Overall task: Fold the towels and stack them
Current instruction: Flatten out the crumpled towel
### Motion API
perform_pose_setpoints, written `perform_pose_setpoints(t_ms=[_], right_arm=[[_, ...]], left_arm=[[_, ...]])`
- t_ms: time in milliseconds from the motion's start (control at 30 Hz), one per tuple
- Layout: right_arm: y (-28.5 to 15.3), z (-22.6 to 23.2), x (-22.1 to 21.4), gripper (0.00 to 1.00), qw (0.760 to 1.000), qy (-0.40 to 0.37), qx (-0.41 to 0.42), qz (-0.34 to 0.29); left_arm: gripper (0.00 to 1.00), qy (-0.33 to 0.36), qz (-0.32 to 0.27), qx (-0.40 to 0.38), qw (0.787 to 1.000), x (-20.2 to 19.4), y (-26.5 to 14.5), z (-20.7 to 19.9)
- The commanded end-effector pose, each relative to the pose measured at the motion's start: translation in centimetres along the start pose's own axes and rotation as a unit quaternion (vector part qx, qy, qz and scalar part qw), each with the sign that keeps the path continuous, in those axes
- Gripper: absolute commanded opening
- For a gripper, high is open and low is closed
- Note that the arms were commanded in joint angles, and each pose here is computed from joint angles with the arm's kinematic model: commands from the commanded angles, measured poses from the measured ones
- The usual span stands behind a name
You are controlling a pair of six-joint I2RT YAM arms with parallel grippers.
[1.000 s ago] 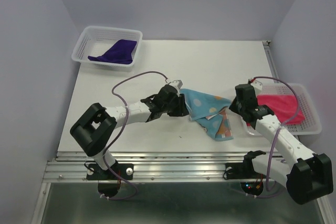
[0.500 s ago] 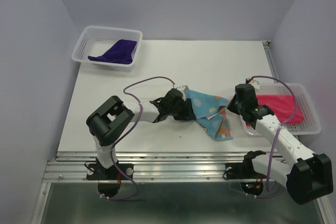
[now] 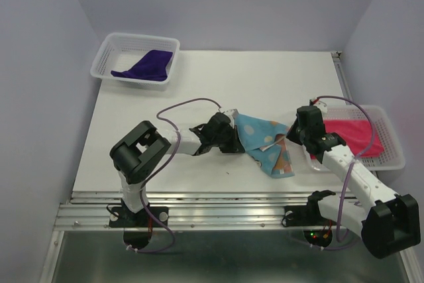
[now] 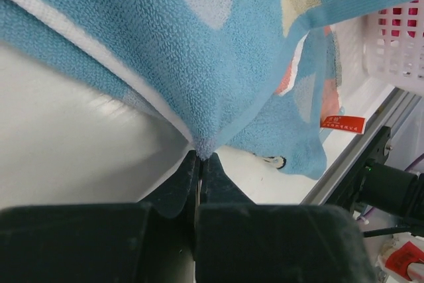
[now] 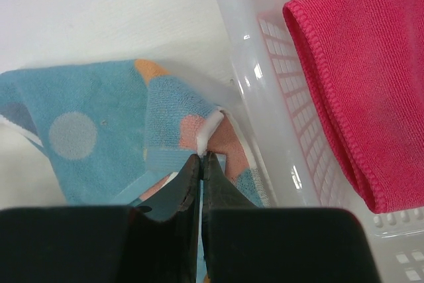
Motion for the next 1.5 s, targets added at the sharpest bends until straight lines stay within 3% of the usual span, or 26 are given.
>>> perform_pose_setpoints(t_ms=[0, 200, 367, 433, 533, 667, 733, 933, 1200, 1333, 1467], right_arm=[[-0.5, 0.3, 0.8, 0.01, 1.0, 0.0, 0.02, -0.021], [-2.9, 1.6, 2.3, 0.01, 0.996, -0.003, 0.081, -0.041], [-6.4, 4.0, 5.1, 0.01, 0.981, -0.024, 0.174, -0.078], [-8.9, 4.8, 7.8, 0.01, 0.972, -0.023, 0.201, -0.121], [-12.4, 5.5, 10.8, 0.01, 0.958, -0.025, 0.228, -0.174], [-19.1, 6.3, 16.5, 0.01, 0.925, -0.027, 0.262, -0.273], [-21.3, 6.9, 17.6, 0.01, 0.914, -0.041, 0.288, -0.283], [-30.9, 8.6, 20.3, 0.01, 0.844, -0.075, 0.41, -0.339], [-39.6, 8.8, 19.4, 0.01, 0.755, -0.113, 0.534, -0.362], [-40.1, 8.7, 18.9, 0.01, 0.75, -0.106, 0.548, -0.355], [-38.3, 8.5, 18.5, 0.01, 0.768, -0.09, 0.529, -0.349]], left_arm=[[0.0, 0.008, -0.018, -0.038, 0.999, 0.5, -2.3, -2.3], [0.0, 0.025, -0.053, -0.042, 0.997, 1.5, -6.2, -4.3], [0.0, 0.055, -0.13, -0.086, 0.986, 4.1, -11.6, -8.4], [0.0, 0.071, -0.163, -0.091, 0.98, 5.4, -13.5, -10.0], [0.0, 0.096, -0.229, -0.111, 0.962, 7.9, -18.3, -13.5], [0.0, 0.133, -0.317, -0.176, 0.922, 10.8, -26.6, -19.9], [0.0, 0.152, -0.323, -0.204, 0.911, 10.8, -29.2, -21.7], [0.0, 0.199, -0.321, -0.305, 0.874, 9.7, -36.6, -26.6], [0.0, 0.233, -0.263, -0.414, 0.84, 5.8, -41.8, -28.7], [0.0, 0.229, -0.258, -0.423, 0.838, 4.9, -42.6, -28.4], [0.0, 0.214, -0.276, -0.412, 0.841, 4.8, -42.8, -27.5]])
Point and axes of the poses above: each gripper's point midway between its finger pads, its own y axis out along the fingers, its own z axis along the line the jaws close on, x = y × z, the point moved 5 cm from there along -y, back along the fingers, and after that the axes turned 7 degrees about -y, right-handed, at the moved point
